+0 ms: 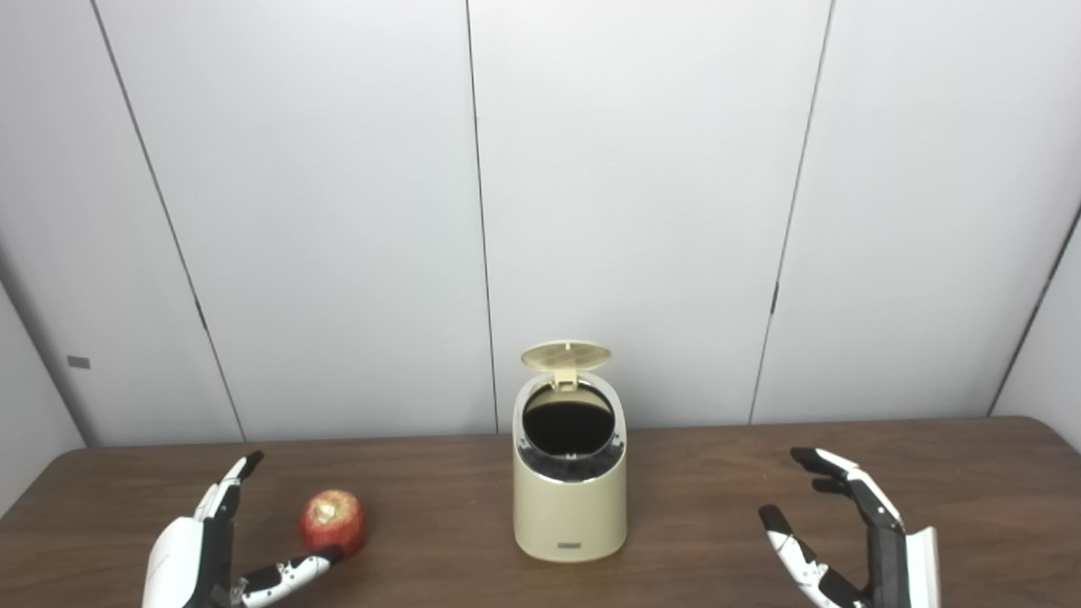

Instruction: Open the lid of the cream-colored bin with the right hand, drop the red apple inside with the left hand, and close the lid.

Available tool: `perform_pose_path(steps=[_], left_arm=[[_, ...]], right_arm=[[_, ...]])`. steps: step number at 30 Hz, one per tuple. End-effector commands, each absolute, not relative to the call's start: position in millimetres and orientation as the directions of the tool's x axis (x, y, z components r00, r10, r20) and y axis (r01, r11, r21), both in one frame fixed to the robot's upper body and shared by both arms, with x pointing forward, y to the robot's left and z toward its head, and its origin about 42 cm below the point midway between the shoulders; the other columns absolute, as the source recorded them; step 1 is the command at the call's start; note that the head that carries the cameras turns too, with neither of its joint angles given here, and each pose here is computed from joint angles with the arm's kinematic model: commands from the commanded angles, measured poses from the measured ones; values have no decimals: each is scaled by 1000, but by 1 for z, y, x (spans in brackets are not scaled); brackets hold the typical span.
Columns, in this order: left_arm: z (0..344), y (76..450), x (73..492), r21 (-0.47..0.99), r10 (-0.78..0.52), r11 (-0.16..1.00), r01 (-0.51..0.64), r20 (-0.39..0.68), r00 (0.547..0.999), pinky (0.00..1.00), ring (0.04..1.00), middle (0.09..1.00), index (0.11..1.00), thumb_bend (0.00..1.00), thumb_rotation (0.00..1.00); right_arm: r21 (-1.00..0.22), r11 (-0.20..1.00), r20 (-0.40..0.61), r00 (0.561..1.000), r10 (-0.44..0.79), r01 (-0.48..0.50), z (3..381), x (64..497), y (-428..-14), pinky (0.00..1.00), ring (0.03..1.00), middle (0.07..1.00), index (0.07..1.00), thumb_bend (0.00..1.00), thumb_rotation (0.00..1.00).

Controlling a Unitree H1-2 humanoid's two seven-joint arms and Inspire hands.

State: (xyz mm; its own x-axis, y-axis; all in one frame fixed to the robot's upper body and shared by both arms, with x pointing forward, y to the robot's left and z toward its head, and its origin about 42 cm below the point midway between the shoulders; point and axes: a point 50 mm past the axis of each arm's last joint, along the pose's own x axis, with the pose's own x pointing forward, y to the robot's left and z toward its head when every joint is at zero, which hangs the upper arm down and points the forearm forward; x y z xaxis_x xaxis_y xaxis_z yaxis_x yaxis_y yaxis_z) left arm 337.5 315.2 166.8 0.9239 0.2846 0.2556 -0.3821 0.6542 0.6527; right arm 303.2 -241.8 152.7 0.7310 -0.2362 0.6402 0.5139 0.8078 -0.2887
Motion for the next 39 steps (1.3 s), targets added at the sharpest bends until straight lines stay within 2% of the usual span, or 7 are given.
perform_pose_path(steps=[1,6,12,20,23,29,39], left_arm=[[188,318,354,661,274,622,-419,317,908,779,911,921,932,1000,231],[189,319,372,698,265,620,-358,243,933,752,871,904,929,1000,243],[177,318,388,734,254,617,-283,155,955,791,912,923,948,1000,291],[166,318,397,674,225,718,-171,7,974,770,916,936,957,1000,340],[162,319,397,642,218,753,-147,-31,975,815,927,945,960,1000,364],[156,320,399,617,218,776,-136,-61,974,860,965,973,977,1000,351],[158,314,400,607,159,790,-83,-74,984,818,912,936,974,1000,364]], right_arm=[[-317,811,606,763,-226,492,132,290,-247,602,684,690,674,279,365],[-315,813,607,763,-224,490,130,290,-254,585,667,681,663,290,425],[-325,814,594,773,-221,482,129,290,-262,590,674,689,669,292,470],[-341,810,562,794,-230,476,127,289,-270,610,698,705,687,299,508],[-352,804,558,797,-230,479,128,289,-273,603,696,704,686,302,511],[-351,805,561,796,-227,477,127,288,-279,599,693,701,682,292,446],[-358,801,559,797,-228,480,122,292,-284,601,686,692,673,306,537]])
